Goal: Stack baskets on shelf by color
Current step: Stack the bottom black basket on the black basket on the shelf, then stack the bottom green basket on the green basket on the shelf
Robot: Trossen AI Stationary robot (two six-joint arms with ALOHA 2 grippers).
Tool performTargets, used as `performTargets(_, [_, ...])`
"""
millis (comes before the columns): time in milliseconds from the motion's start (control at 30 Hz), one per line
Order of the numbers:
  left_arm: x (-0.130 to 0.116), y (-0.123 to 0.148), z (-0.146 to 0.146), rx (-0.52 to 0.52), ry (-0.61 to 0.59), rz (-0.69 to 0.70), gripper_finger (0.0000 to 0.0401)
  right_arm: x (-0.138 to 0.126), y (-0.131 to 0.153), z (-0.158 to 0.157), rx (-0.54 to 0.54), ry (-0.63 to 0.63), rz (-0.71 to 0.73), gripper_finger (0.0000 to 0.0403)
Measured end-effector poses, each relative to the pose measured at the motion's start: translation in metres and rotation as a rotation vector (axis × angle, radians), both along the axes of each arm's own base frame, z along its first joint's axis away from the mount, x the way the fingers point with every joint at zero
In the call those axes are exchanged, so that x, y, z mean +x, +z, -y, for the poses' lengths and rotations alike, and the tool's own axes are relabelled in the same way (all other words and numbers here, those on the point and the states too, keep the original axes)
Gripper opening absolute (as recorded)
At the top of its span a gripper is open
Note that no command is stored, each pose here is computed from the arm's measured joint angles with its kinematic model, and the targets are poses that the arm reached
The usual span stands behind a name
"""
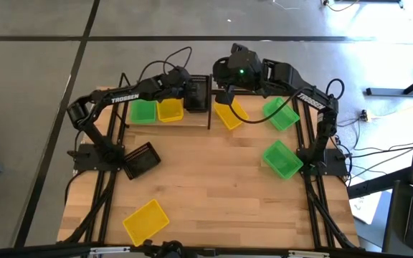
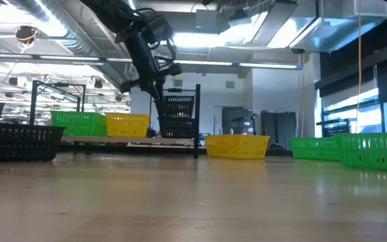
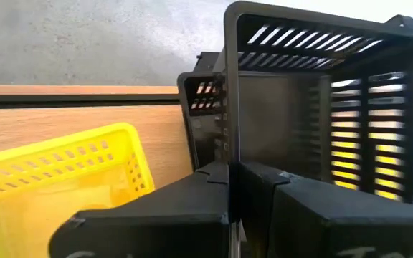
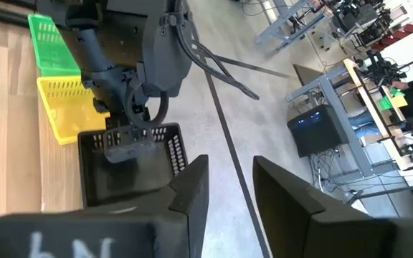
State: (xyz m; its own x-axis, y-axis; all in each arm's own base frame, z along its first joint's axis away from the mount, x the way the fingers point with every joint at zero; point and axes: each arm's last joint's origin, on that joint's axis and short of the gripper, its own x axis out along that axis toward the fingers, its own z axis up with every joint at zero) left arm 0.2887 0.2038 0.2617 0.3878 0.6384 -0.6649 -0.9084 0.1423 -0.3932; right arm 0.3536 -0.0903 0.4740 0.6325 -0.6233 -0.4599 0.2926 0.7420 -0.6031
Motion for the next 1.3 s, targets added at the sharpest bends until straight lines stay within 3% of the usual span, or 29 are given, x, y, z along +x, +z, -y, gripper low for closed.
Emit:
performTargets(133, [-0.001,-0.001,0.001,-0.007,-0.004,-0.019,0.0,0.0,0.0,0.001,-0.025,0.016,-0.025,0.0112])
performTargets(300, [0.0,-0.001,0.001,0.009,-0.093,-0.065,0.0018,0.0,0.0,0.001,-0.025,0.017,-0.025,0.0112])
performTargets(767, [-0.003,0.002,0.003,-0.023,-0.073,-0.031,0.0073,0.0,0.0,0.001,-0.027,0.017,-0.027,0.0112])
performTargets(1033, [-0.019,0.042,0.019,0.165,-0.247,-0.09,0.007,-0.016,0.01,0.005,-0.013,0.004,-0.003,0.0112])
performTargets(1300, [-0.041,0.088,0.077,0.357,-0.534,-0.176,0.007,-0.055,0.017,0.015,0.252,0.156,-0.003,0.0112])
